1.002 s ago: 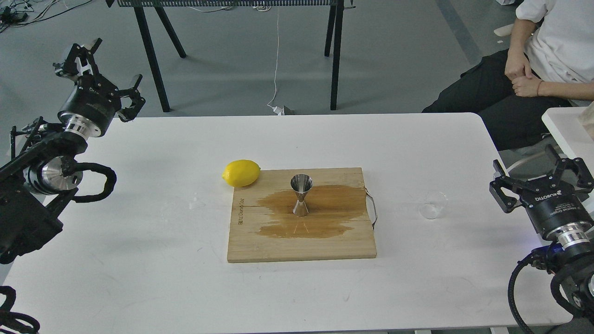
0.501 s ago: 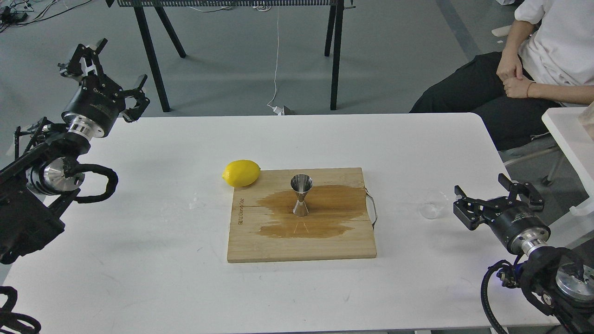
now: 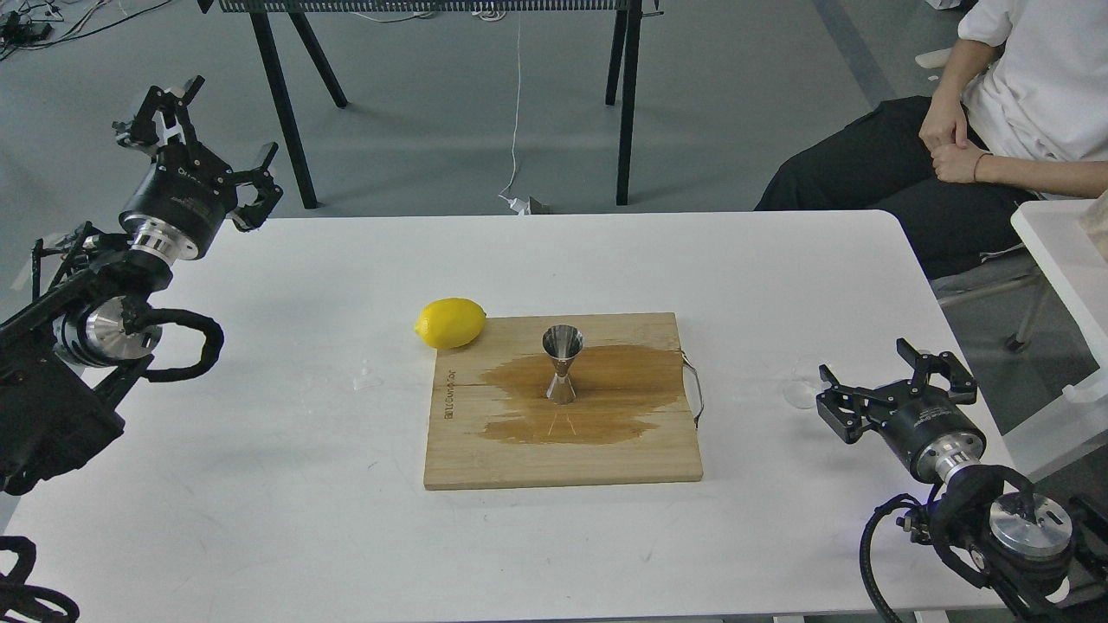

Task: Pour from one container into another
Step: 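Move the right gripper toward the small clear glass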

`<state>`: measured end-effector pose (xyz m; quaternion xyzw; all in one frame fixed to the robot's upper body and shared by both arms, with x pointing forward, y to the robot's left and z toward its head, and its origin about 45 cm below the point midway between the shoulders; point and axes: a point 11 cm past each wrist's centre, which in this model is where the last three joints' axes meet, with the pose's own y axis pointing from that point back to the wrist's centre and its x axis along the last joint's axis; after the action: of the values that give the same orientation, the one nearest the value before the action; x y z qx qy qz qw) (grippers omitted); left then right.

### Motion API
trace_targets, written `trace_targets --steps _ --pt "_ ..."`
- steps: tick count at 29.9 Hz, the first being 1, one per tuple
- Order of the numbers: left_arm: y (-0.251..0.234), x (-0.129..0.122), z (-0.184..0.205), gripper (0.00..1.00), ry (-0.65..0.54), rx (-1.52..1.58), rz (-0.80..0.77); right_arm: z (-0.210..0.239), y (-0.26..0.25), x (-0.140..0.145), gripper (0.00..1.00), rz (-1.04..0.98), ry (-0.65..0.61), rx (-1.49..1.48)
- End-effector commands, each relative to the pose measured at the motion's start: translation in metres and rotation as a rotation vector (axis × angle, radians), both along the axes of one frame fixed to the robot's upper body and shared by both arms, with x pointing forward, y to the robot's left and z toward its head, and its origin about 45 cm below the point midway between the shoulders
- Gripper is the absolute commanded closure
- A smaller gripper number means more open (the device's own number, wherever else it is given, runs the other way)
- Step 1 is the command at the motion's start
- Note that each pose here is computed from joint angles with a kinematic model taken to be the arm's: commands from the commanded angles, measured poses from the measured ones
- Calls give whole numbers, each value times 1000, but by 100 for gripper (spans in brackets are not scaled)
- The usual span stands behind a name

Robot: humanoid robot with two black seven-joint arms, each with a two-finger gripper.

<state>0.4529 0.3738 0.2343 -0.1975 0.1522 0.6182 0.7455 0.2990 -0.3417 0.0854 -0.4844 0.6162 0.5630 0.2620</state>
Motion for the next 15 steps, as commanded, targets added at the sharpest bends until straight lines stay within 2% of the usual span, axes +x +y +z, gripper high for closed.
trace_targets --steps 1,15 --pt "-1 1 1 0 -1 1 -2 -5 17 2 0 7 22 28" --pt "0 0 -1 1 1 1 -1 -13 16 -5 1 -8 46 28"
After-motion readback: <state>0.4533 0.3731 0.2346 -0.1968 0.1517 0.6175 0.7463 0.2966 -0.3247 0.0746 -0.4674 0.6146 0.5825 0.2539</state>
